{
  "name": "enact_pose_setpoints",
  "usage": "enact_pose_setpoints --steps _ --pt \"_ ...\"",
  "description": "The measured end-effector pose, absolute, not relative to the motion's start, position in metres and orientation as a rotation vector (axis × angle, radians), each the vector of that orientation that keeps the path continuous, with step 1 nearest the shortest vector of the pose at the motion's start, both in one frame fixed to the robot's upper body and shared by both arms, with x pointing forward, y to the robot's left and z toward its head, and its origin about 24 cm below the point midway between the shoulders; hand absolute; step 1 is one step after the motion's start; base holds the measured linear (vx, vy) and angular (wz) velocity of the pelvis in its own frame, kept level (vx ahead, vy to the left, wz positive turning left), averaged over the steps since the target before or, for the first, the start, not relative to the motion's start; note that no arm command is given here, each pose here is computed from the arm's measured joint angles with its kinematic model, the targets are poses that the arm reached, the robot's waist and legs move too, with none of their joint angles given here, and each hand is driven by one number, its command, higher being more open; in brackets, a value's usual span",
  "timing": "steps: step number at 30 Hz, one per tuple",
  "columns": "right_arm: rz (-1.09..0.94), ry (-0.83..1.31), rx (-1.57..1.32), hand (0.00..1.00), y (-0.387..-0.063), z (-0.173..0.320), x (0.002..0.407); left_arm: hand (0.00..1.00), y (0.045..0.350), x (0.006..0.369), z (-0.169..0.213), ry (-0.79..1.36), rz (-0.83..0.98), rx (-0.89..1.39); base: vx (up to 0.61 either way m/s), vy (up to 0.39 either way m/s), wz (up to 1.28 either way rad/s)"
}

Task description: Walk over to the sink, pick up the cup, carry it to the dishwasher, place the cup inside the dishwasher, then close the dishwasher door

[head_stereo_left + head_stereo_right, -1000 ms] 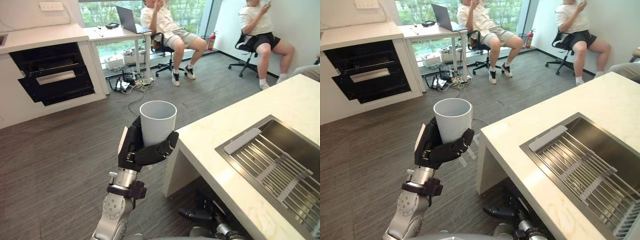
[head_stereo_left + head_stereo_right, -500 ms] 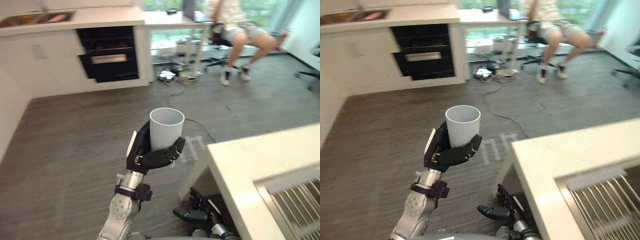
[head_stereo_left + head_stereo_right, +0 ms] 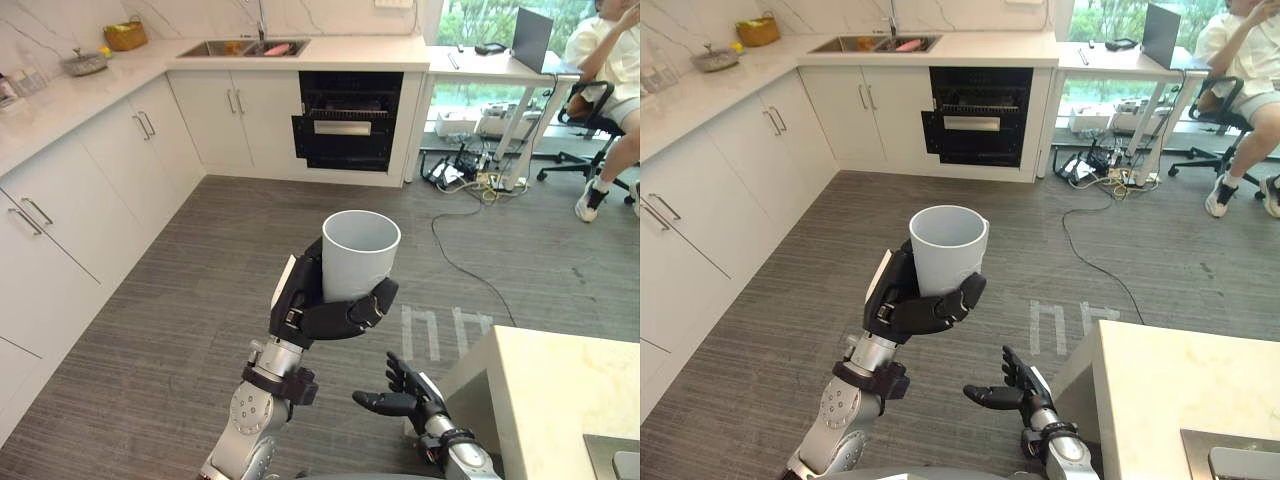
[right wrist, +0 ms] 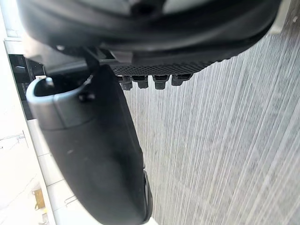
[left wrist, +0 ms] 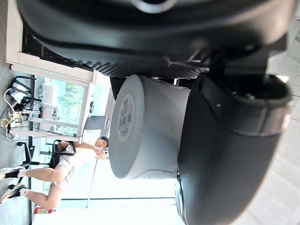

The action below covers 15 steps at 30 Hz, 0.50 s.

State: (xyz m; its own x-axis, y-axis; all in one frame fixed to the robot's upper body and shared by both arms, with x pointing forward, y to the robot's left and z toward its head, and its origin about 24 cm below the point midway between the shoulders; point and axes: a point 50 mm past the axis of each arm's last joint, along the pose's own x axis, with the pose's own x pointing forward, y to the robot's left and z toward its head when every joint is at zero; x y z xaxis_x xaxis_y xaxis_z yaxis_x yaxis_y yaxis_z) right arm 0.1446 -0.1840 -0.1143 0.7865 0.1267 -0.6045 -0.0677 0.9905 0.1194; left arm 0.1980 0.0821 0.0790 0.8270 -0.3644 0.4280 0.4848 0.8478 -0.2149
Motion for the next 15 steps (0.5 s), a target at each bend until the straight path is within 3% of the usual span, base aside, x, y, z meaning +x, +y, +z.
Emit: enact_pose_setpoints --steps 5,11,15 --pt "0.111 0.658 0.104 1.0 -0.18 -0.114 0.14 0.0 0.087 0.198 0.077 -0.373 -0.469 -0.29 -0.07 0.056 0.46" --pt "0.185 0.637 0.141 1.0 -0.151 -0.113 0.141 0.0 0.092 0.2 0.082 -0.392 -0.462 -0.271 -0.05 0.04 0.65" --pt "0.199 0.645 0.117 1.0 -0.155 -0.113 0.138 0.0 0.088 0.202 0.075 -0.338 -0.452 -0.281 0.02 0.079 0.26"
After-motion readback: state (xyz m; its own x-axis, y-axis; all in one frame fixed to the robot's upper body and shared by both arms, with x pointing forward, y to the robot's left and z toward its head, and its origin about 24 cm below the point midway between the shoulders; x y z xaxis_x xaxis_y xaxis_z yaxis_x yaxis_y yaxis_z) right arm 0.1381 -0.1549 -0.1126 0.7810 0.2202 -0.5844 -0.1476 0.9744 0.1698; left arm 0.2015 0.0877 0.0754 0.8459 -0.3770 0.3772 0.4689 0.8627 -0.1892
